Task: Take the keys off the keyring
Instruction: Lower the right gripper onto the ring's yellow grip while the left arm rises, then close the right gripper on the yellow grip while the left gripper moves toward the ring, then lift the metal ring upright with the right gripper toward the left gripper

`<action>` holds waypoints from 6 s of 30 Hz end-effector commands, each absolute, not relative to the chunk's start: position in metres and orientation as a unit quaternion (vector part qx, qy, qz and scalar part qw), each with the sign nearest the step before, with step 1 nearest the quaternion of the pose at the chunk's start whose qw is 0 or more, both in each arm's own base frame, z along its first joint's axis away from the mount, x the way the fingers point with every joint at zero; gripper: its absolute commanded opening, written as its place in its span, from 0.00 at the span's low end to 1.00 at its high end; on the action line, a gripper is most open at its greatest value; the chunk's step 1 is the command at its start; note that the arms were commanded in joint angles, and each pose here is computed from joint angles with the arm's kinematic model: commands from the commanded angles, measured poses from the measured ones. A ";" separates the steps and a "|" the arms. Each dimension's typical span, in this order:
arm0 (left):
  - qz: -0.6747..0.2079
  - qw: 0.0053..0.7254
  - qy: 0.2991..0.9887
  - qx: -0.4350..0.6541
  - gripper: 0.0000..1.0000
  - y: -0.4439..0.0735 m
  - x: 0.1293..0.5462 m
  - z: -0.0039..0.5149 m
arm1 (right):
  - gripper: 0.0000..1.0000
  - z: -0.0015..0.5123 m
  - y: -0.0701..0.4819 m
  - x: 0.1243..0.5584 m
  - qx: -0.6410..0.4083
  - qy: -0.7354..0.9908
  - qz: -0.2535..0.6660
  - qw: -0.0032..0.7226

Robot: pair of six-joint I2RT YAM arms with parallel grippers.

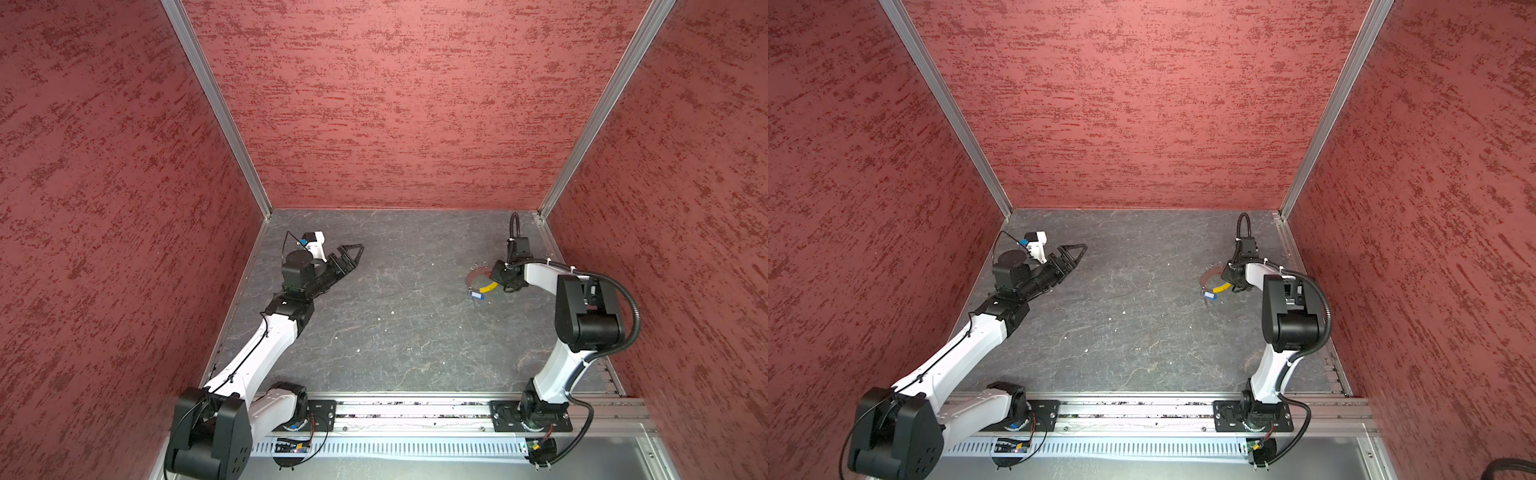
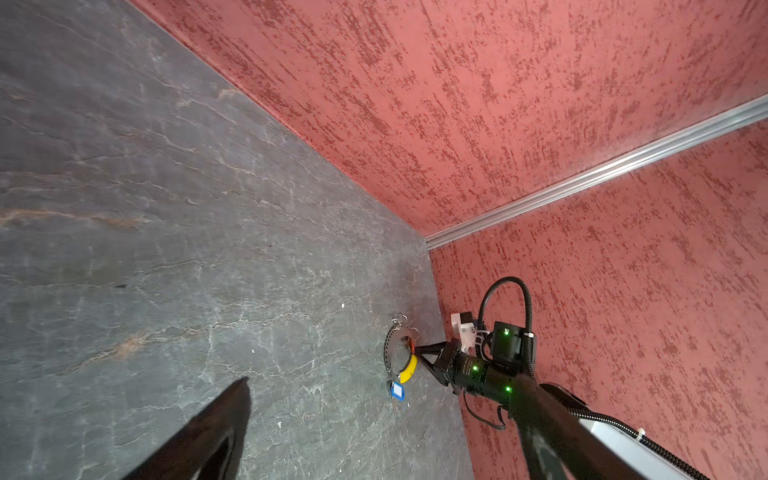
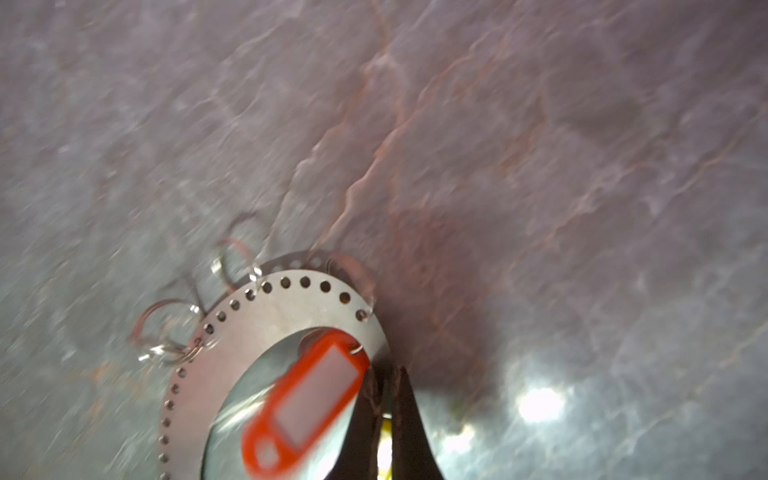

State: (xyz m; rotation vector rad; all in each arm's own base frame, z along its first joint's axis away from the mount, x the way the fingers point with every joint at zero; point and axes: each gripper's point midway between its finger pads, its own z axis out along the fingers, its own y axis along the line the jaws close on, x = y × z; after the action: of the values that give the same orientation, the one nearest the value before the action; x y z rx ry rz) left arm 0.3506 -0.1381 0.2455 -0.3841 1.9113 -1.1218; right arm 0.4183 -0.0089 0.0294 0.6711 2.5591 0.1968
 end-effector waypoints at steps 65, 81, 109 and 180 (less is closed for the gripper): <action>-0.477 0.325 0.816 0.014 0.87 -0.237 0.304 0.193 | 0.36 0.006 0.136 0.366 0.099 0.978 0.027 0.183; -0.475 0.330 0.815 0.020 0.88 -0.237 0.303 0.200 | 0.04 -0.012 0.128 0.358 0.047 0.985 -0.030 0.163; -0.518 0.309 0.793 0.082 0.70 -0.270 0.295 0.196 | 0.00 0.173 0.236 0.364 -0.101 0.888 0.194 0.403; -0.535 0.408 0.736 -0.077 0.00 -0.206 0.291 0.294 | 0.55 0.312 0.302 0.256 -0.183 0.681 0.460 0.540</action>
State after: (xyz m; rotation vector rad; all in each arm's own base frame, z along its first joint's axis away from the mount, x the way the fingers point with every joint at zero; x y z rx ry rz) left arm 0.2882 -0.2139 0.2842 -0.1334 1.8715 -1.3772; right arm 0.2744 0.2856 0.2887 -0.3076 1.7551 0.9645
